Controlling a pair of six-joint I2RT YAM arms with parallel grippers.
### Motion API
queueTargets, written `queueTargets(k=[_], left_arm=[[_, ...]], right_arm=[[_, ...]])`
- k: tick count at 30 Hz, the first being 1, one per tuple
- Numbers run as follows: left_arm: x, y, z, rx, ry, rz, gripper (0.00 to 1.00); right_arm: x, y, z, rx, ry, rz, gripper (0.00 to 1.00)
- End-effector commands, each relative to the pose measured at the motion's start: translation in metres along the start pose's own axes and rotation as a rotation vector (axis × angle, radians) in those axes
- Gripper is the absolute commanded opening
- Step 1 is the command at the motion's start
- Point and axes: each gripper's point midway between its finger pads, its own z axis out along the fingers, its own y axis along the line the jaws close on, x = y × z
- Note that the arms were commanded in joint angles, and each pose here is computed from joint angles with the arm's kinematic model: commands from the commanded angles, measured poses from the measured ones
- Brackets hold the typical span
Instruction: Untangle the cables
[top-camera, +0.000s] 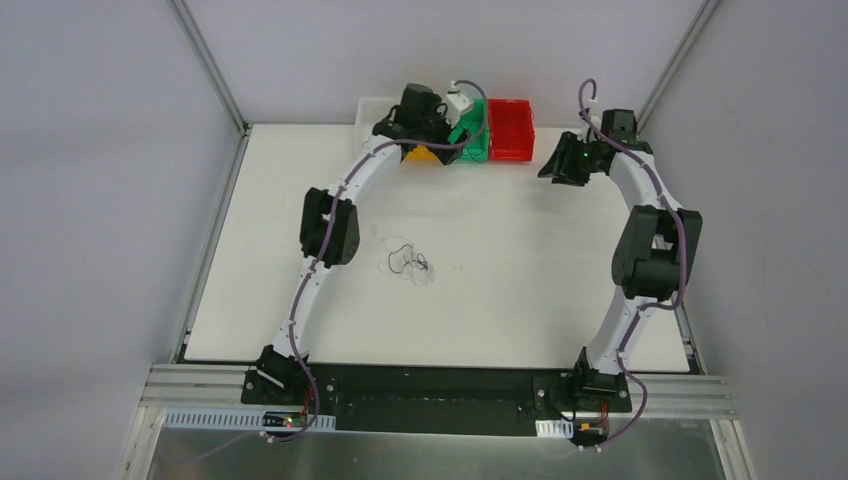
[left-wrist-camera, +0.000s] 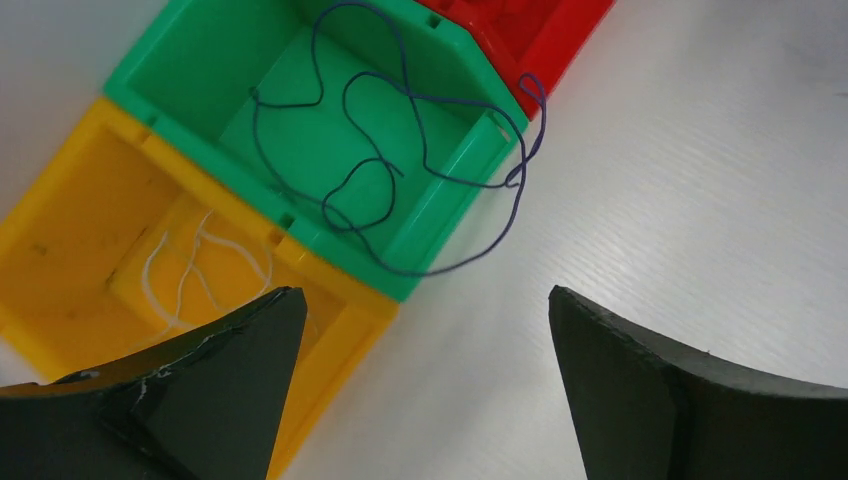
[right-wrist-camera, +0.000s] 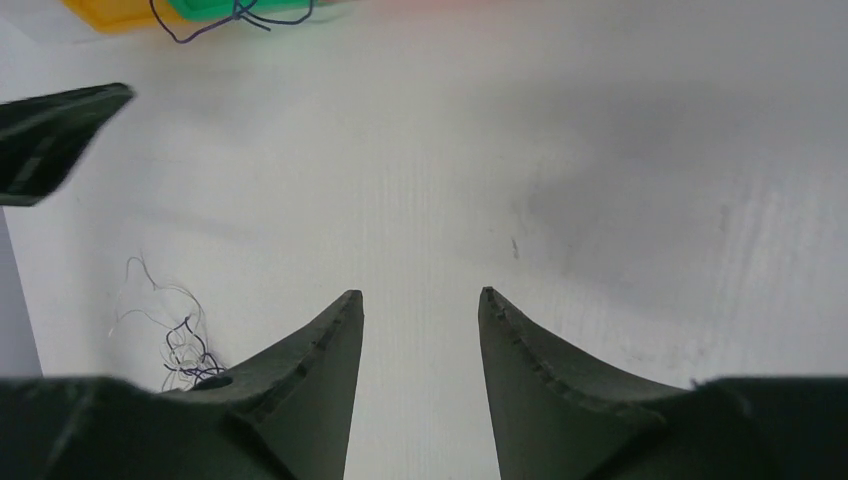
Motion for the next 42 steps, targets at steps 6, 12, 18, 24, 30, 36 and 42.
queueTargets(k=[6,12,18,24,30,36,42], left_arm=[[-0.007,0.001,0.076,-0.136,-0.154,0.331,0.82],[-0.005,0.003,0.086,-0.168,-0.188,0.356,0.74],[-0.001,-0.004,0.090,-0.133,-0.194,0.379,0.66],[-0.006,-0.027,0.087,-0.022,-0.227,0.368,0.72],[-0.001,-0.050,0.083,0.095,-0.234,0.362,0.79],[0.002,-0.053,0.089,0.094,-0.232,0.363,0.79],[-0.001,-0.037,0.097,0.008,-0.235,0.385,0.58]], right_arm=[[-0.002,-0.004,-0.053,-0.049,-0.089,0.071,0.49],[-0.002,-0.005,-0.049,-0.080,-0.078,0.114,0.49],[-0.005,-0.008,-0.046,-0.087,-0.080,0.133,0.48],[-0.001,-0.011,-0.045,-0.091,-0.071,0.148,0.49],[0.002,-0.010,-0.043,-0.105,-0.060,0.154,0.49],[0.004,-0.010,-0.041,-0.117,-0.051,0.159,0.49],[0.006,-0.011,-0.040,-0.117,-0.043,0.166,0.49]])
